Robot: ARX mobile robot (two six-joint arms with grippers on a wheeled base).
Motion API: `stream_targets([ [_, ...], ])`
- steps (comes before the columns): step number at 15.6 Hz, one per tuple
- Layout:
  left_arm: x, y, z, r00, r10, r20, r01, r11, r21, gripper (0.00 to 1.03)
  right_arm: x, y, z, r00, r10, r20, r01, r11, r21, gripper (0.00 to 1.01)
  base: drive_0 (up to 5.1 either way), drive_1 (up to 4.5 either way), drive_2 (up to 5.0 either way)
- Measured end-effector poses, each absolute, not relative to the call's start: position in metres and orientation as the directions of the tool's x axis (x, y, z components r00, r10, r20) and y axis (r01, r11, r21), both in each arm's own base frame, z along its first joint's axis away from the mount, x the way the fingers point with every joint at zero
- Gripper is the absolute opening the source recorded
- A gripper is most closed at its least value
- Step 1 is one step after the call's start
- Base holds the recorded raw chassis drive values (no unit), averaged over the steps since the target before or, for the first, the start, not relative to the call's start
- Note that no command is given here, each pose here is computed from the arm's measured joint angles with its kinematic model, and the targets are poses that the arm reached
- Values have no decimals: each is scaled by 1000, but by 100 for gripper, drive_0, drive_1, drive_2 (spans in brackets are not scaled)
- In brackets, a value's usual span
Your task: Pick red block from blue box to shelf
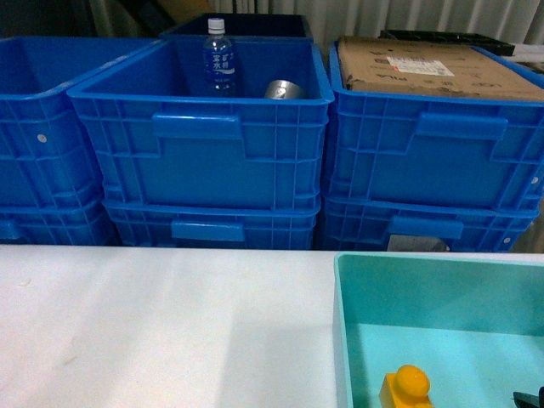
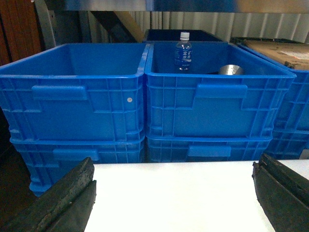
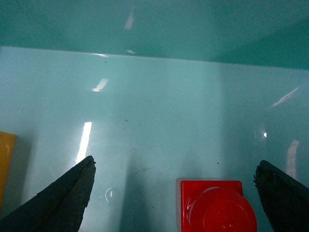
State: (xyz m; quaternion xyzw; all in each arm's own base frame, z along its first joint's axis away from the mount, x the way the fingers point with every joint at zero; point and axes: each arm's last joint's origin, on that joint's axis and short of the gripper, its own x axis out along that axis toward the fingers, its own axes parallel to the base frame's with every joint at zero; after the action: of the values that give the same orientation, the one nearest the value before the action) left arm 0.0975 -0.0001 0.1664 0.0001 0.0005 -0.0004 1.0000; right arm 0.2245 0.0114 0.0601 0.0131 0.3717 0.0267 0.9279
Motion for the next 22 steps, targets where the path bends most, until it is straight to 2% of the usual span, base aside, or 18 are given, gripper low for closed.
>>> stream_targets([
  [4,98,0,166,1000,-1,-1,1,1000,0,98,232,12,53,740,47,-671,-35,999,32,98,0,0,0],
  [7,98,0,166,1000,-1,-1,1,1000,0,98,240,1,41,724,15,-689,5,1000,27,98,0,0,0],
  [9,98,0,166,1000,-1,-1,1,1000,0,98,247,-5,38,730,-2,-684,29,999,29,98,0,0,0],
  [11,98,0,166,1000,-1,-1,1,1000,0,98,251,-7,39,732,5,-681,29,999,38,98,0,0,0],
  [17,98,0,166,1000,-1,-1,1,1000,0,98,251,-3,37,700,29,-713,24,998,64,98,0,0,0],
  [21,98,0,166,1000,-1,-1,1,1000,0,98,252,-2,38,711,17,-703,35,998,60,98,0,0,0],
  [22,98,0,166,1000,-1,-1,1,1000,0,98,251,-2,37,712,13,-703,39,998,58,95,0,0,0],
])
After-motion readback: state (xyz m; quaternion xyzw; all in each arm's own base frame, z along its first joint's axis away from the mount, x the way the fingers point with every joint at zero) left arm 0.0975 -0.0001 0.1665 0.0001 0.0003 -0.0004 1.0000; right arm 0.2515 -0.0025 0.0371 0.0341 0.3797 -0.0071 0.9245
